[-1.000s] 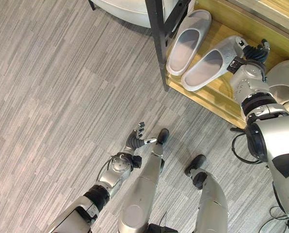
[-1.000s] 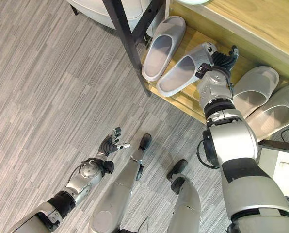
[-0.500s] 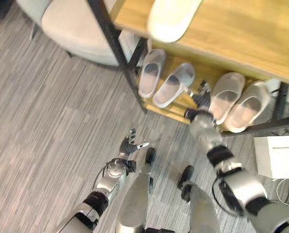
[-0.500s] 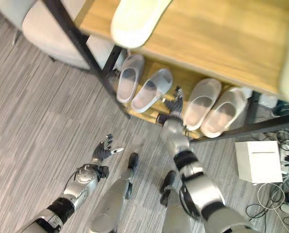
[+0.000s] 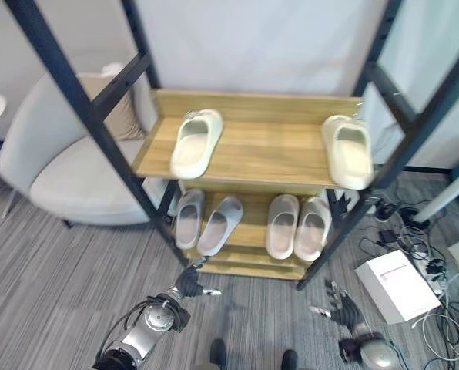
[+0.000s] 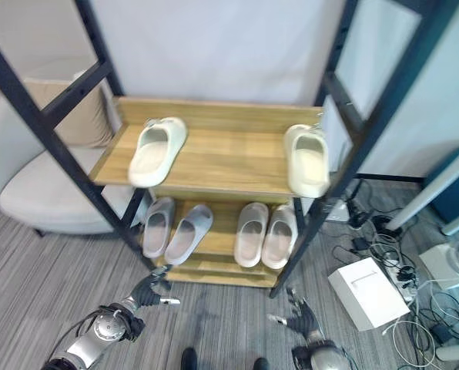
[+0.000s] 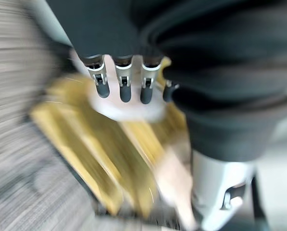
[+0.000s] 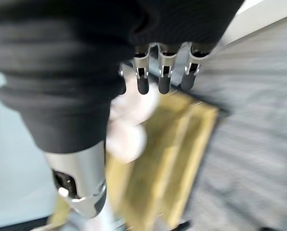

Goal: Arrange the slippers neatly on the shoe rack.

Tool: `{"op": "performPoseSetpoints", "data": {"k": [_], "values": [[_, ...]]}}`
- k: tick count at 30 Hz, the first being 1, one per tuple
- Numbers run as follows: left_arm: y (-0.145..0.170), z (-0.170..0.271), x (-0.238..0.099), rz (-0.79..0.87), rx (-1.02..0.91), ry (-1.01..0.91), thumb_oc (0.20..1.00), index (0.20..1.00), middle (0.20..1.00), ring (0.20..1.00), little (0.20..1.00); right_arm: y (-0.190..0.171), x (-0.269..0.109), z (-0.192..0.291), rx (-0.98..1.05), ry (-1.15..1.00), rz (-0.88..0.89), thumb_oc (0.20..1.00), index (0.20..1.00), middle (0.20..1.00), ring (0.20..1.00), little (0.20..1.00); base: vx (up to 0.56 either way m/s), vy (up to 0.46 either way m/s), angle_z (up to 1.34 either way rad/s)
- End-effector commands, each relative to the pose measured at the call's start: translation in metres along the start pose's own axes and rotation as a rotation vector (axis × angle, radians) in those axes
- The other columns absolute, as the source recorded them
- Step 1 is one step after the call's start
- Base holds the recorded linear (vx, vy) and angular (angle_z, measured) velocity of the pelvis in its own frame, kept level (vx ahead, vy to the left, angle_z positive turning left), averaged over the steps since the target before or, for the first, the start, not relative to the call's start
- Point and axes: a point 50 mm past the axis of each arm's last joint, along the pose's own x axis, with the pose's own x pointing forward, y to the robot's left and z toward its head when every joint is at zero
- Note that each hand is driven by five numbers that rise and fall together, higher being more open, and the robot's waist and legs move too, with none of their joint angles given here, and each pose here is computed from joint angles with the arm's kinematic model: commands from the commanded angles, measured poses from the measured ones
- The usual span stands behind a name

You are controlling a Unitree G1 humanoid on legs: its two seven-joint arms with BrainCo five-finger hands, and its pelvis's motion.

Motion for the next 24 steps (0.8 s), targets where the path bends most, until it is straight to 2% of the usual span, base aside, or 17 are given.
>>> {"op": "performPoseSetpoints", "data": {"k": [1, 2, 4, 5, 6, 7, 8, 9, 11, 12, 13, 15, 17, 18, 19, 22, 24], "values": [[0.016, 0.051, 0.019, -0.1, 0.197, -0.222, 1.0, 1.0, 1.0, 1.0, 1.0, 0.0, 0.025, 0.07, -0.012, -0.256, 0.04, 1.0, 1.0, 1.0, 1.0, 1.0, 0.05, -0.022, -0.33], [0.017, 0.067, 0.021, -0.136, 0.235, -0.28, 1.0, 1.0, 1.0, 1.0, 1.0, -0.002, 0.025, 0.071, -0.018, -0.258, 0.036, 1.0, 1.0, 1.0, 1.0, 1.0, 0.02, -0.024, -0.35], [0.021, 0.13, 0.021, -0.204, 0.307, -0.525, 1.0, 1.0, 1.0, 1.0, 1.0, -0.006, 0.03, 0.078, -0.021, -0.267, 0.017, 1.0, 1.0, 1.0, 1.0, 1.0, 0.01, -0.026, -0.32], [0.022, 0.13, 0.021, -0.205, 0.307, -0.525, 1.0, 1.0, 1.0, 1.0, 1.0, -0.007, 0.03, 0.078, -0.02, -0.268, 0.016, 1.0, 1.0, 1.0, 1.0, 1.0, 0.02, -0.036, -0.18], [0.032, 0.171, 0.014, -0.247, 0.241, -0.678, 1.0, 1.0, 1.0, 1.0, 1.0, -0.009, 0.031, 0.081, -0.024, -0.277, 0.017, 1.0, 1.0, 1.0, 1.0, 1.0, 0.02, -0.024, -0.05], [0.032, 0.171, 0.014, -0.247, 0.241, -0.678, 1.0, 1.0, 1.0, 1.0, 1.0, -0.009, 0.031, 0.081, -0.023, -0.277, 0.017, 1.0, 1.0, 1.0, 1.0, 1.0, 0.05, -0.054, 0.0], [0.05, 0.199, 0.004, -0.229, 0.047, -0.809, 1.0, 1.0, 1.0, 1.0, 1.0, -0.006, 0.029, 0.078, -0.021, -0.27, 0.031, 1.0, 1.0, 1.0, 1.0, 1.0, 0.03, -0.031, 0.02], [0.051, 0.199, 0.004, -0.229, 0.046, -0.809, 1.0, 1.0, 1.0, 1.0, 1.0, -0.006, 0.029, 0.078, -0.022, -0.27, 0.031, 1.0, 1.0, 1.0, 1.0, 1.0, 0.05, -0.049, 0.05], [0.093, 0.212, -0.009, 0.04, -0.027, -0.903, 1.0, 1.0, 1.0, 1.0, 1.0, 0.0, 0.021, 0.07, 0.014, -0.263, 0.05, 1.0, 1.0, 1.0, 1.0, 1.0, 0.04, -0.034, 0.06], [0.093, 0.212, -0.009, 0.042, -0.028, -0.902, 1.0, 1.0, 1.0, 1.0, 1.0, 0.0, 0.02, 0.07, 0.013, -0.263, 0.051, 1.0, 1.0, 1.0, 1.0, 1.0, 0.04, -0.039, 0.04], [0.131, 0.21, -0.012, 0.358, -0.034, -0.9, 1.0, 1.0, 1.0, 1.0, 1.0, 0.009, 0.017, 0.064, 0.039, -0.246, 0.076, 1.0, 1.0, 1.0, 1.0, 1.0, 0.04, -0.032, 0.06], [0.151, 0.206, -0.014, 0.543, 0.002, -0.87, 1.0, 1.0, 1.0, 1.0, 1.0, 0.013, 0.016, 0.06, 0.048, -0.233, 0.093, 1.0, 1.0, 1.0, 1.0, 1.0, 0.04, -0.032, 0.04], [0.178, 0.208, -0.019, 0.786, 0.204, -0.805, 1.0, 1.0, 1.0, 1.0, 1.0, 0.019, 0.017, 0.058, 0.051, -0.229, 0.114, 1.0, 1.0, 1.0, 1.0, 1.0, 0.02, -0.009, 0.01], [0.178, 0.208, -0.018, 0.788, 0.206, -0.805, 1.0, 1.0, 1.0, 1.0, 1.0, 0.019, 0.017, 0.058, 0.051, -0.23, 0.114, 1.0, 1.0, 1.0, 1.0, 1.0, 0.04, -0.001, 0.01], [0.199, 0.204, -0.023, 0.908, 0.334, -0.73, 1.0, 1.0, 1.0, 1.0, 1.0, 0.02, 0.017, 0.059, 0.046, -0.232, 0.124, 1.0, 1.0, 1.0, 1.0, 1.0, 0.03, 0.004, 0.0], [0.236, 0.2, -0.036, 1.111, 0.638, -0.561, 1.0, 1.0, 1.0, 1.0, 1.0, 0.019, 0.017, 0.06, 0.046, -0.242, 0.123, 1.0, 1.0, 1.0, 1.0, 1.0, 0.05, 0.015, -0.06], [0.262, 0.193, -0.043, 1.186, 0.81, -0.414, 1.0, 1.0, 1.0, 1.0, 1.0, 0.018, 0.017, 0.061, 0.045, -0.253, 0.126, 1.0, 1.0, 1.0, 1.0, 1.0, 0.02, 0.011, 0.0]]}}
